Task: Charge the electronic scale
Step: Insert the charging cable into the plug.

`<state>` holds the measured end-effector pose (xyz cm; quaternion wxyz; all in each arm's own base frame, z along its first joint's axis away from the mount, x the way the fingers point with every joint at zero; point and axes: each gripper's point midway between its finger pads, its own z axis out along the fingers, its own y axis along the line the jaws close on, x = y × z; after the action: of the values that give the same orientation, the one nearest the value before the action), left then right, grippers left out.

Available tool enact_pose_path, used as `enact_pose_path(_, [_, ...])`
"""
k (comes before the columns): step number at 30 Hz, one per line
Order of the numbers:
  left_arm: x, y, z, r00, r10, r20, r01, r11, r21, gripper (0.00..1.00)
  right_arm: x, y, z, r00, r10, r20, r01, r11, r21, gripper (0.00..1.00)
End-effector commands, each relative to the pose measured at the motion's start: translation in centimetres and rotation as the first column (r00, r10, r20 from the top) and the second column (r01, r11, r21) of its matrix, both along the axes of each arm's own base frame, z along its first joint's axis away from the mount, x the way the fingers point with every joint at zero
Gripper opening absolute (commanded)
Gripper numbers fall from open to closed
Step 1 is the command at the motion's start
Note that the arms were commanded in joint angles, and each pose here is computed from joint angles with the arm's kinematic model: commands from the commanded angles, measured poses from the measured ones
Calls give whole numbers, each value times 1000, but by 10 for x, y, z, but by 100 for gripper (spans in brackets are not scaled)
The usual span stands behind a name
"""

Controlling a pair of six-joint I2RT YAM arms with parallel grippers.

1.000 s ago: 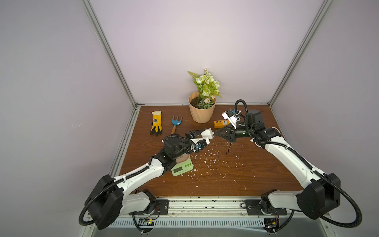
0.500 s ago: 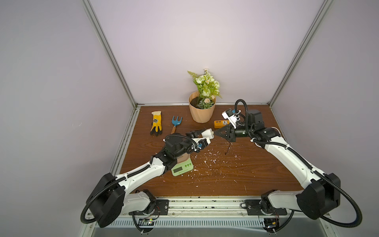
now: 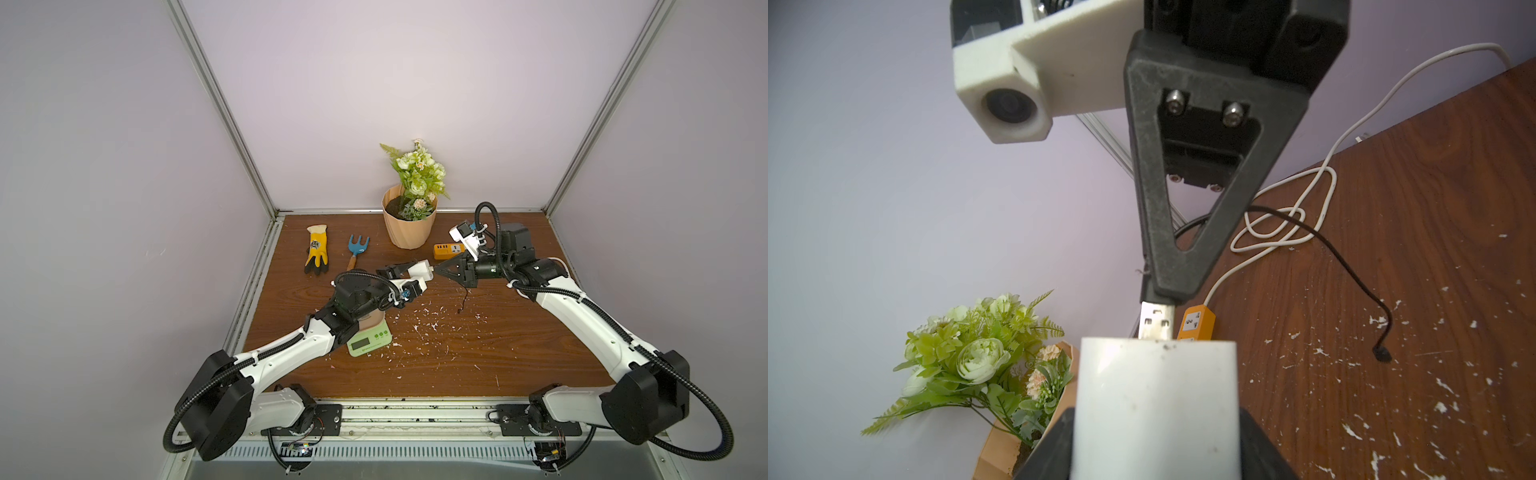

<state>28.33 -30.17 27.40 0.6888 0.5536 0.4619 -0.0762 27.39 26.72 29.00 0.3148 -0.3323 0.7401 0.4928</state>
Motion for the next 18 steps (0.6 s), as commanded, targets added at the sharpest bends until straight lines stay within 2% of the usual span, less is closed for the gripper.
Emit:
enact_pose_path(1, [4,-1,43,994,11,106,-3,997,-75,38,-5,-1,-1,1000,-3,-2,3,1000,-10,0])
enact_pose_path(18, [5,-16,35,994,-13,108,14,1000,-7,38,-5,6,-21,999,15,-36,-18,997,-77,0])
